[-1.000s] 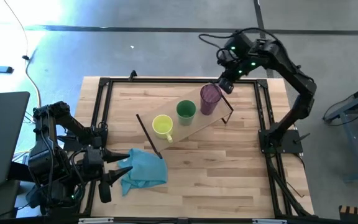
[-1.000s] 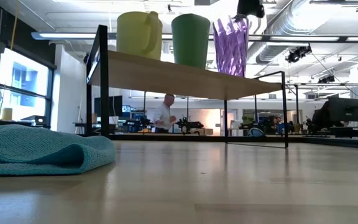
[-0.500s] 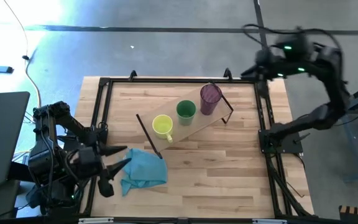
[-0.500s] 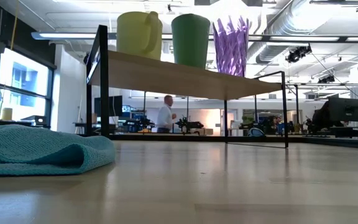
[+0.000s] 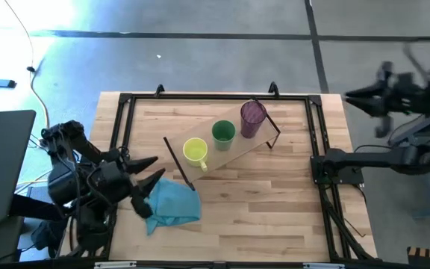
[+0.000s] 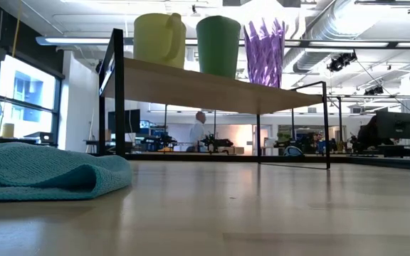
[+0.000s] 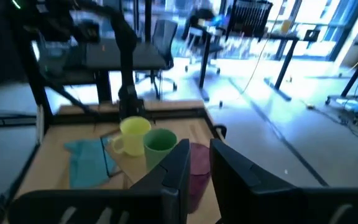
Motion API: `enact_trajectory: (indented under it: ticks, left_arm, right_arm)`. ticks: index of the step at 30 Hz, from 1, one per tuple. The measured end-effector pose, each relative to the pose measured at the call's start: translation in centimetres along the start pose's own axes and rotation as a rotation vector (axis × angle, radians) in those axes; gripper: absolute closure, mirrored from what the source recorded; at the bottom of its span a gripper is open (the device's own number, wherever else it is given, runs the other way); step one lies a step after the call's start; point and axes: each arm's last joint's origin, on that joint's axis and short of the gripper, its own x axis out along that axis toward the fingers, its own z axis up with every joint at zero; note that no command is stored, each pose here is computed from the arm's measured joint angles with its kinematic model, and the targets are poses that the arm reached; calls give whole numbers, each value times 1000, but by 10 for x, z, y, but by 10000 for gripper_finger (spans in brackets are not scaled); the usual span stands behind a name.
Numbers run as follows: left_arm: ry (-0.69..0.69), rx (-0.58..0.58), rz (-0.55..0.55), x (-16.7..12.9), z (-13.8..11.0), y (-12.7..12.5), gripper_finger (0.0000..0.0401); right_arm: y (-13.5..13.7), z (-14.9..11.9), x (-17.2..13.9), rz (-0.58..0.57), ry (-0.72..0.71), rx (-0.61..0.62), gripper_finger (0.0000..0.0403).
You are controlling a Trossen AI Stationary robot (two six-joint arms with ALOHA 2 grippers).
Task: Stack small to large cups/mugs on shelf
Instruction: Return to Home Position
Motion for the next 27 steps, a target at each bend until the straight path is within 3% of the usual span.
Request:
enact_trajectory:
  ticks: [4, 10, 18, 22, 27]
  left_arm:
    - [-10, -81, 41, 12, 3, -4, 229]
    - [83, -8, 24, 24, 1, -4, 227]
    - [247, -74, 8, 53, -4, -6, 228]
    - [168, 150, 56, 59, -10, -13, 229]
    - [-1, 436, 184, 52, -22, -15, 229]
  right_arm:
    - [13, -13, -33, -6, -37, 48, 350]
    - [28, -40, -67, -10, 13, 116, 350]
    - [39, -67, -85, -31, -20, 253, 350]
    - [43, -79, -87, -50, -66, 191, 350]
    - [49, -90, -87, -25, -232, 30, 350]
